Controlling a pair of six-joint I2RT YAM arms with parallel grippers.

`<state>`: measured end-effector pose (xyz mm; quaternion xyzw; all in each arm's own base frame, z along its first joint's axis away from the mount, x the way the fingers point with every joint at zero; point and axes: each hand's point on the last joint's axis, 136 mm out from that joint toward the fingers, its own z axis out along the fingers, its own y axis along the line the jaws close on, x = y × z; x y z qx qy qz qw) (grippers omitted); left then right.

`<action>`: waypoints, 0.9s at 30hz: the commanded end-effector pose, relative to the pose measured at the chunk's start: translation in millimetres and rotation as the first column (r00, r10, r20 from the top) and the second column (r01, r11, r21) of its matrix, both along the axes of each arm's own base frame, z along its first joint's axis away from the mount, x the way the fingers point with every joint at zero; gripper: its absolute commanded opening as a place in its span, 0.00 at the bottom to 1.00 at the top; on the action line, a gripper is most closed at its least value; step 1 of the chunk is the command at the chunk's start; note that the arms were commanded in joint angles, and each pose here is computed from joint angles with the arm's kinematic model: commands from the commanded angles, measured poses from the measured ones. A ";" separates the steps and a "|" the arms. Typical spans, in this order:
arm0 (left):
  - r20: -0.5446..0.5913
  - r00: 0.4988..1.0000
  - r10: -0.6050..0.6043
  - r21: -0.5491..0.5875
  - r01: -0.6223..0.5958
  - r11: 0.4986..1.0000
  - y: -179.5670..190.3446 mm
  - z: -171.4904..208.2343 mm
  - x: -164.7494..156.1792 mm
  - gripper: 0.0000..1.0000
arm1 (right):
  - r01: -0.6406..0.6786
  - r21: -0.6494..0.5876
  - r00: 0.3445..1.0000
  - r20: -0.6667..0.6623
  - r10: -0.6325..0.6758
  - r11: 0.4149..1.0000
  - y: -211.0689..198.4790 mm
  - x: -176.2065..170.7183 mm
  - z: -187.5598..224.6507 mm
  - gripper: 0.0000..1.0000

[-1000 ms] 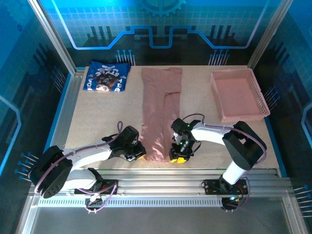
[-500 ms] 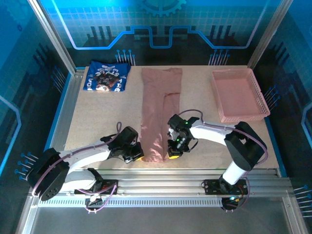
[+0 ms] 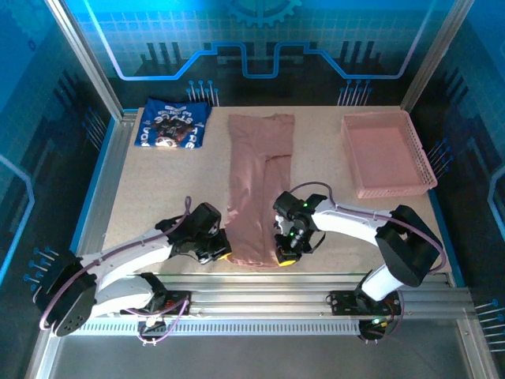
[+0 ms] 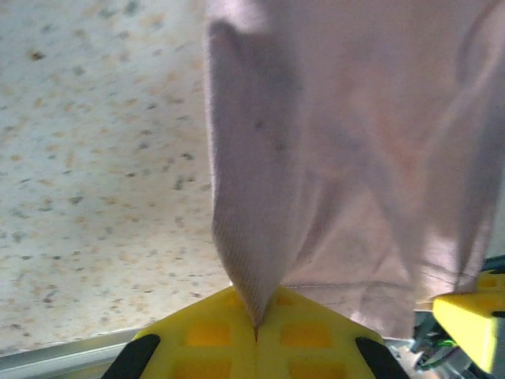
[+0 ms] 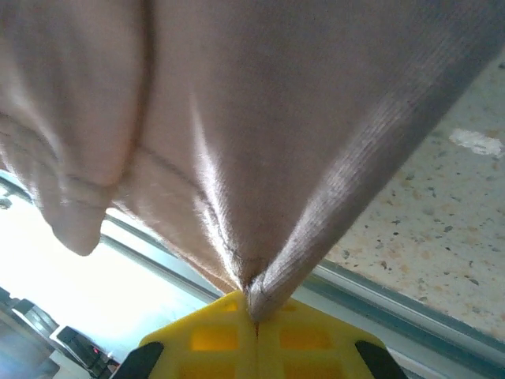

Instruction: Fold and stack the t-shirts

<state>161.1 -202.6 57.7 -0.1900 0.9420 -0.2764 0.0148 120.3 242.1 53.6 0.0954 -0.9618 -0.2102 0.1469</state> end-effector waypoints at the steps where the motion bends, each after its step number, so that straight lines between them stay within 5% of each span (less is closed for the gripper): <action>1: -0.010 1.000 0.024 -0.048 -0.024 0.999 -9.1 24.7 16.7 0.00 | -0.005 0.018 0.999 0.049 0.004 1.000 1.6 15.9 25.0 0.00; 14: 0.108 0.994 0.028 -0.074 -0.020 0.997 -4.9 77.3 137.3 0.00 | 0.081 0.068 0.978 0.188 -0.093 0.994 -11.7 145.9 63.1 0.00; 27: 0.153 0.986 0.061 -0.078 -0.049 0.996 7.1 65.8 221.8 0.00 | 0.137 0.070 0.958 0.244 -0.151 0.988 -23.5 240.8 62.6 0.00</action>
